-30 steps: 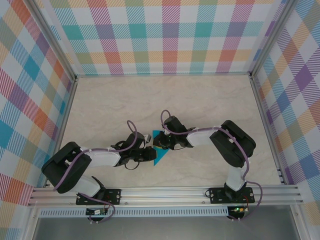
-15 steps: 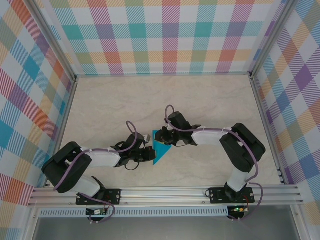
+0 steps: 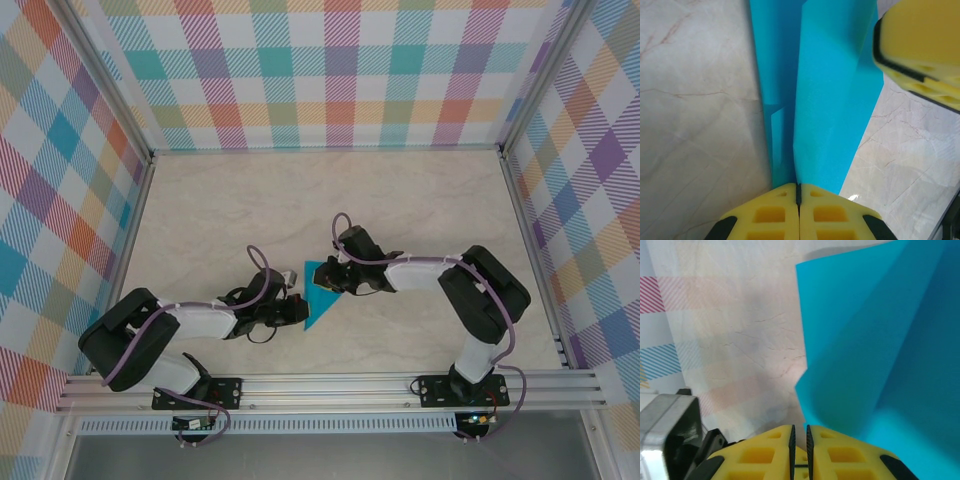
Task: Fold a paper plane with a square sheet of paper (pick it up from the middle)
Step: Fourth fold the wing at the center of the table.
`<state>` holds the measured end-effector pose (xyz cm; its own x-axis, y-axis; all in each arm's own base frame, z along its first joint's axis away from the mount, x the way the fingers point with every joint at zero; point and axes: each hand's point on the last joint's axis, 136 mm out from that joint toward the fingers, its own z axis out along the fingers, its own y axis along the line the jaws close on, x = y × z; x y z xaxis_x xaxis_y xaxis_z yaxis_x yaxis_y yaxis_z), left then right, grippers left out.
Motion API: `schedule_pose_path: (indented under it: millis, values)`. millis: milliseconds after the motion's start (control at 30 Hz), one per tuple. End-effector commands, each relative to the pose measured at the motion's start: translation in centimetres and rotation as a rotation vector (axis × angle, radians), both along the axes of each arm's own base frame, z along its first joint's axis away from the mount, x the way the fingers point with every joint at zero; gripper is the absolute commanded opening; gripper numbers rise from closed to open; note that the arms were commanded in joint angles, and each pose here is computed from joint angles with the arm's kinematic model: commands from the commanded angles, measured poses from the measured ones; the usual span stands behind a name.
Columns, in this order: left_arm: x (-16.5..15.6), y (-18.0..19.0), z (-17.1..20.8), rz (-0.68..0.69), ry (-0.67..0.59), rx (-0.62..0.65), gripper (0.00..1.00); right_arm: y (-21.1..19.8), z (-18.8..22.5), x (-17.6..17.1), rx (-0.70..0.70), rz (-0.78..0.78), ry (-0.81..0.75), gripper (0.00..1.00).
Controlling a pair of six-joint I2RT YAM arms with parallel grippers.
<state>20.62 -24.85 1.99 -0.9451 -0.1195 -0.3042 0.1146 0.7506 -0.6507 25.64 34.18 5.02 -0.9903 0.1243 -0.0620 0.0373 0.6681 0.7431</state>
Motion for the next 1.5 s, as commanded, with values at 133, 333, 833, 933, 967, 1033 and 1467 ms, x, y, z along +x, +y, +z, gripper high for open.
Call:
schedule_pose_path:
  millis: [133,333,833,933,967,1033,1467]
  values:
    - [0.1,0.9,-0.5,0.036,0.013,0.020,0.05,1.6,0.3,-0.3,0.051,0.059,0.019,0.17]
    - [0.2,0.9,-0.8,0.047,0.026,0.019,0.05,2.4,0.2,-0.5,0.077,0.085,0.033,0.17]
    - [-0.1,1.3,-1.3,0.065,0.044,0.023,0.05,2.8,-1.0,-0.2,0.075,0.090,0.052,0.18]
    - [-0.1,1.3,-1.3,0.076,0.047,0.014,0.05,2.9,-0.9,-0.2,0.080,0.094,0.049,0.19]
    - [-0.1,1.3,-1.4,0.080,0.048,0.011,0.05,2.9,-0.8,-0.2,0.081,0.094,0.049,0.19]
    - [-0.2,1.3,-1.4,0.080,0.049,0.011,0.05,2.9,-0.9,-0.2,0.073,0.095,0.049,0.19]
    - [-0.4,1.8,-1.2,0.060,0.053,0.058,0.19,1.7,-5.3,-1.4,-0.028,0.098,0.150,0.17]
